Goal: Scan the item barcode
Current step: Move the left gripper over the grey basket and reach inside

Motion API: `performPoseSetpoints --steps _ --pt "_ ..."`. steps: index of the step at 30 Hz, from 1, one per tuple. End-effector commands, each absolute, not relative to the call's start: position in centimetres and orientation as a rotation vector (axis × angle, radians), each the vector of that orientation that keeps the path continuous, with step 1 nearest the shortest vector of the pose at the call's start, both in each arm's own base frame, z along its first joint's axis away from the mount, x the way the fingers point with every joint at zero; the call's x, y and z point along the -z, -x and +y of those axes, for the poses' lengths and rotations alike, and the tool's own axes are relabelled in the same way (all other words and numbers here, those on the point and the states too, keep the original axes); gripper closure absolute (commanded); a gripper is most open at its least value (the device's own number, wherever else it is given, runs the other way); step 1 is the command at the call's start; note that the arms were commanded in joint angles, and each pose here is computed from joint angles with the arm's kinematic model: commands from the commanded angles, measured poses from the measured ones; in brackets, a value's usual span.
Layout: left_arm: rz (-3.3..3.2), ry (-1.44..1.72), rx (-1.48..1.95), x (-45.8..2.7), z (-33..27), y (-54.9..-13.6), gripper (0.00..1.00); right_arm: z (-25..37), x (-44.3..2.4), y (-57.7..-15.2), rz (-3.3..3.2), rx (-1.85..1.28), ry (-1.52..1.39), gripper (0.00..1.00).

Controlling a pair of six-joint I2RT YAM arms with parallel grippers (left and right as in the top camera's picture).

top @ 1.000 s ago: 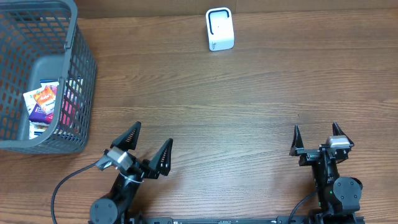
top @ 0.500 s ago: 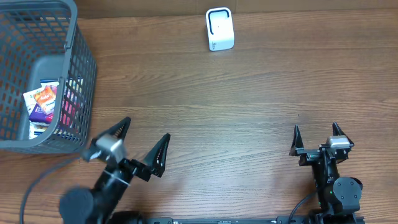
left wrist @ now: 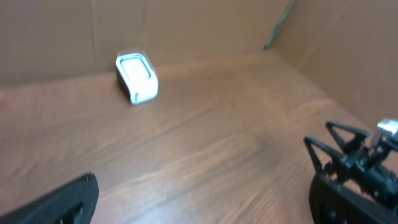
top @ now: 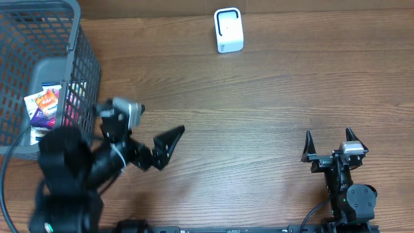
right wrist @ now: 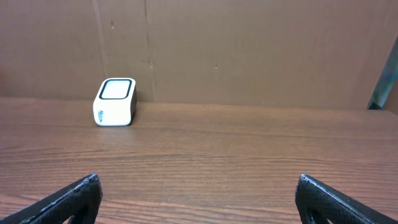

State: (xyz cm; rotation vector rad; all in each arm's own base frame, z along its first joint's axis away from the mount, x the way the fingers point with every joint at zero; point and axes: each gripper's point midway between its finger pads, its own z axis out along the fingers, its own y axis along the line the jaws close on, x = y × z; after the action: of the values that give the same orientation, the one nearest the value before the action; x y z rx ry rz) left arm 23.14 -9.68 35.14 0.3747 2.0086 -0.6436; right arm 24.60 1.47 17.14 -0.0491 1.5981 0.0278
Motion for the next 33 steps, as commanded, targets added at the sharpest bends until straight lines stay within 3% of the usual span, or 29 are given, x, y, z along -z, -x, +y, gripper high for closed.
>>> performPoseSetpoints --steps 1,6,16,33 --pt "2.069 -0.441 0.589 -36.5 -9.3 -24.6 0.0 1.3 -17.1 -24.6 1.59 -0.028 0.039 0.0" --pt "2.119 -0.387 0.467 -37.7 -7.5 -27.3 0.0 1.3 -17.1 -24.6 1.59 -0.028 0.039 0.0" --pt "2.224 0.544 -0.347 -39.1 8.6 -31.5 0.0 1.3 -17.1 -24.6 1.59 -0.028 0.039 0.0" --pt "1.946 1.131 -0.409 -38.8 22.3 -33.6 0.0 1.3 -17.1 -24.6 1.59 -0.029 0.039 0.0"
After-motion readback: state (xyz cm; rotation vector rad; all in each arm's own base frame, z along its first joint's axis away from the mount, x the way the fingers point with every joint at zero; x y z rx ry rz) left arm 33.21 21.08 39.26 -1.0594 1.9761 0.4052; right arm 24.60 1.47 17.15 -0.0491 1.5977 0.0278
